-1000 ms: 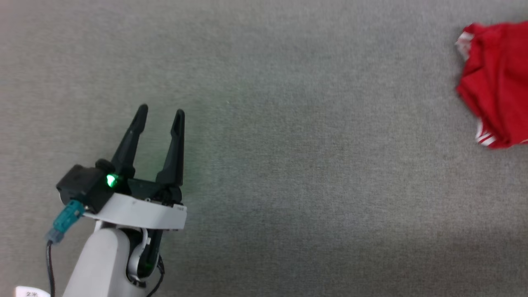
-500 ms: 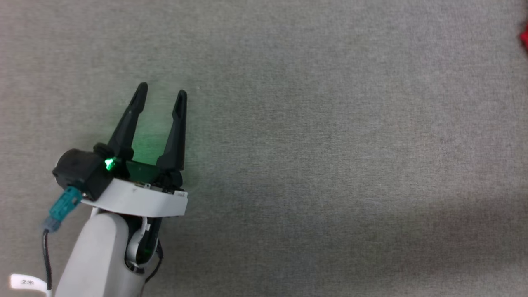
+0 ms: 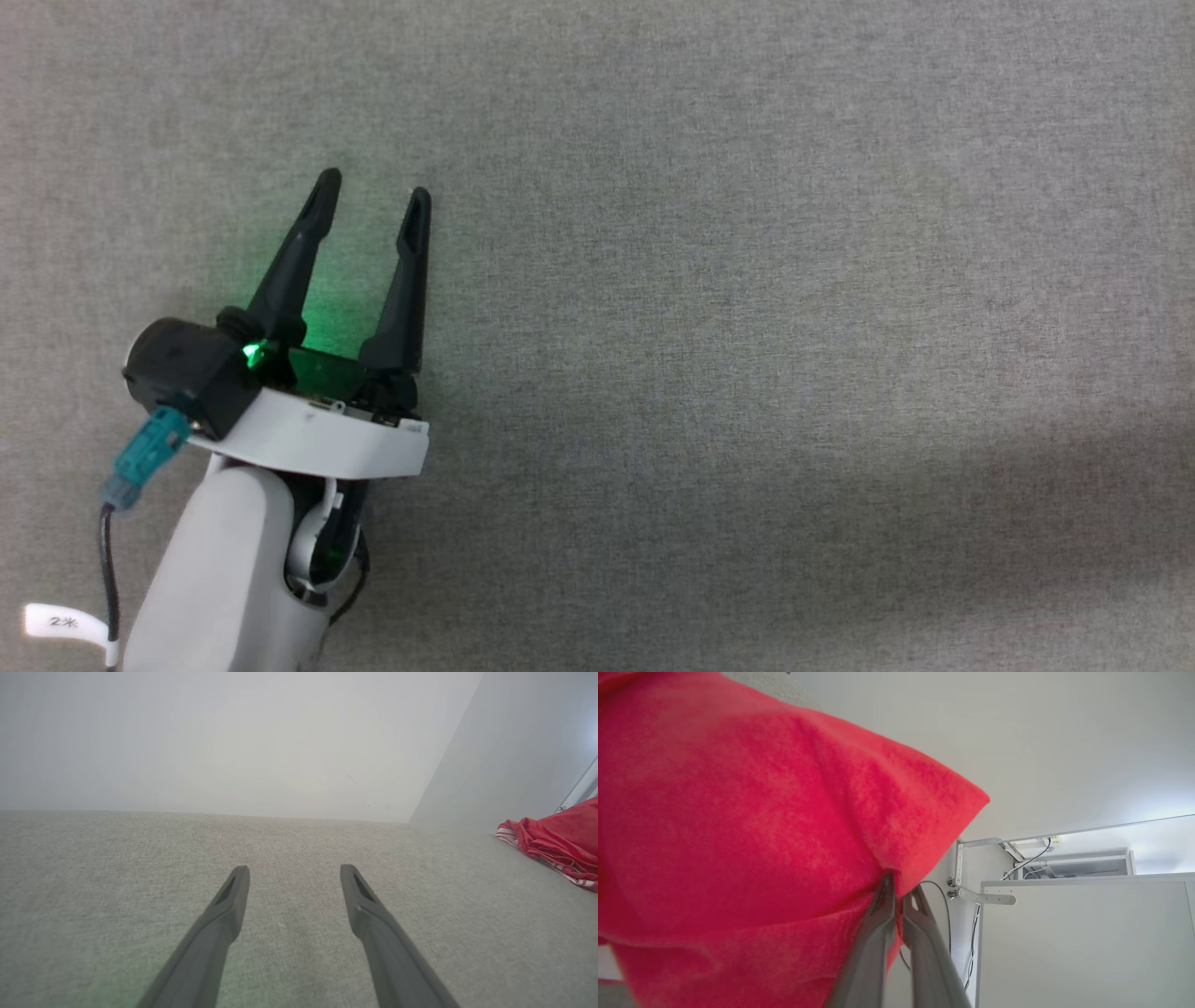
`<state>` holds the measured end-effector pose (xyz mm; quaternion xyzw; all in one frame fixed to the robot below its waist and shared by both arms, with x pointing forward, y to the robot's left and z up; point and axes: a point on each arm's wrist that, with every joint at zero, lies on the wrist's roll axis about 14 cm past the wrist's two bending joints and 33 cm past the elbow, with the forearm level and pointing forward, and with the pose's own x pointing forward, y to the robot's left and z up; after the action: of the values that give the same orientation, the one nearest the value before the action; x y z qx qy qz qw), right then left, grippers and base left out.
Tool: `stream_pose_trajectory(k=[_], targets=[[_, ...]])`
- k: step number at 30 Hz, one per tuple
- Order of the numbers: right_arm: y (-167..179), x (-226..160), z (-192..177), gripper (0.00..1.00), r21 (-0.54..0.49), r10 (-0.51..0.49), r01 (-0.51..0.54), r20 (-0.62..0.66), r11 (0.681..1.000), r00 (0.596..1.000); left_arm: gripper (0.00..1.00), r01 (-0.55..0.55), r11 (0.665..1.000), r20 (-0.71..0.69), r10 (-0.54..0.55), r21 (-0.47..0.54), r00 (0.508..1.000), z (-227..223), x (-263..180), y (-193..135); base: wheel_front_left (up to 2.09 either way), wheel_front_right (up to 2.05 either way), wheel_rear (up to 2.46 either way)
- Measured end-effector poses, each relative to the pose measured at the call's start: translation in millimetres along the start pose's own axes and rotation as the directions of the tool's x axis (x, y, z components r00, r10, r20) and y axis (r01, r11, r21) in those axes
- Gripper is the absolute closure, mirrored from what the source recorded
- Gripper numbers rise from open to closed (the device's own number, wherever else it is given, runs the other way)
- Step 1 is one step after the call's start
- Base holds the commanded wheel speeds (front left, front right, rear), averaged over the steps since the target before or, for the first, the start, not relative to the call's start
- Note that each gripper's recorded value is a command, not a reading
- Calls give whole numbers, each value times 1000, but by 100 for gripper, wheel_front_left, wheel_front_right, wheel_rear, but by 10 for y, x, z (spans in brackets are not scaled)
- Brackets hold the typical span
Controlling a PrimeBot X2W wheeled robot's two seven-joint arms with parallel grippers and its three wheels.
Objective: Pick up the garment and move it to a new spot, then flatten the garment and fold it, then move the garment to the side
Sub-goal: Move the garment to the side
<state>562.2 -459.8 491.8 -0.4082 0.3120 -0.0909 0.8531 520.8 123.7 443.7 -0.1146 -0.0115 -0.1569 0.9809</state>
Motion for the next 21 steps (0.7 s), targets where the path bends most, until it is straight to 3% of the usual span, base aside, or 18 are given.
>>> stream_pose_trajectory(k=[2, 3, 4, 5, 7, 21], targets=[[12, 9, -9, 100, 3, -2, 2, -4, 1000, 1000, 0, 0, 1000, -2, 0, 2, 1000, -3, -3, 4, 0, 0, 0], [14, 11, -14, 92, 7, -3, 3, -6, 1000, 1000, 0, 0, 1000, -3, 0, 3, 1000, -2, -5, 5, 0, 0, 0], [11, 11, -5, 67, 10, -6, 6, -2, 1000, 1000, 0, -1, 1000, -3, 1, 4, 1000, 2, -9, 8, 0, 0, 0], [6, 9, 6, 54, 6, -9, 9, 4, 1000, 1000, 0, -1, 1000, -3, 1, 6, 1000, 9, -12, 9, 0, 0, 0], [-14, -1, 30, 0, 18, -16, 16, 18, 1000, 1000, 0, -2, 1000, 0, 2, 9, 1000, 29, -18, 12, 0, 0, 0], [-92, -235, 286, 0, 116, -56, 41, 131, 992, 990, 0, -9, 999, 36, 8, 37, 999, 304, -145, -5, 0, 0, 0]])
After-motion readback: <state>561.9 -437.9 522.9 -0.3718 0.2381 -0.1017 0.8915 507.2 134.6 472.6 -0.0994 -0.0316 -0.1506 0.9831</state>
